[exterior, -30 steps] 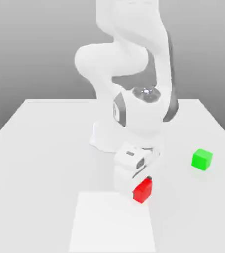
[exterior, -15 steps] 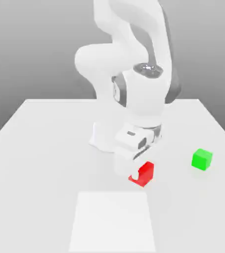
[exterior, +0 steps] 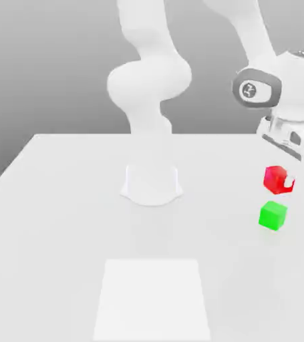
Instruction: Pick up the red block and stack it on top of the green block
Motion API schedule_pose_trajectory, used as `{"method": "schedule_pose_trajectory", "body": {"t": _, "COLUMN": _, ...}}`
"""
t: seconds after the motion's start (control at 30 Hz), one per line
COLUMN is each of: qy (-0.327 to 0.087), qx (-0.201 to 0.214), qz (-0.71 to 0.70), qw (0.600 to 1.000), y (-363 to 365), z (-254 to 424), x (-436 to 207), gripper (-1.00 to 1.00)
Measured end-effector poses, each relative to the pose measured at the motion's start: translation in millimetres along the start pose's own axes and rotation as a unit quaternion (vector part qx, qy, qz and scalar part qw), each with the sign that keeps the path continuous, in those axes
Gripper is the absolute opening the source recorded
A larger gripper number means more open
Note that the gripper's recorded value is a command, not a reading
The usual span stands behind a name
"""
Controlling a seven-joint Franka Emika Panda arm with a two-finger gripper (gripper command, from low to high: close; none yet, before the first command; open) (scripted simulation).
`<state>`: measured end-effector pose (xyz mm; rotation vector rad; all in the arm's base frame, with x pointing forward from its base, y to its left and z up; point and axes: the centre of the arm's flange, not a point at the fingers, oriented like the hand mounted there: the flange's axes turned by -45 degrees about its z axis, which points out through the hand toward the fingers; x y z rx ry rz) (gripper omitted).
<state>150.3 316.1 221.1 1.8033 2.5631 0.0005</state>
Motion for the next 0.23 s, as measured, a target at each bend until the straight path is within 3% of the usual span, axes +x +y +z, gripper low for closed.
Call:
{"method": "schedule_pose_trajectory", "body": {"t": 0.13, "qy": 0.001, "qx": 0.001, "qz": -0.001, "qw": 1.0, "y": -2, "z": 33, "x": 0, "gripper": -1.0}}
{"method": "schedule_pose_trajectory", "body": {"t": 0.17, "qy": 0.002, "qx": 0.002, "qz": -0.001, "qw": 1.0, "y": -2, "z": 38, "x": -1, "gripper": 1.0}}
{"method": "schedule_pose_trajectory", "body": {"t": 0.23, "qy": 0.002, "qx": 0.002, "qz": -0.001, "qw": 1.0, "y": -2, "z": 38, "x": -1, "gripper": 1.0}}
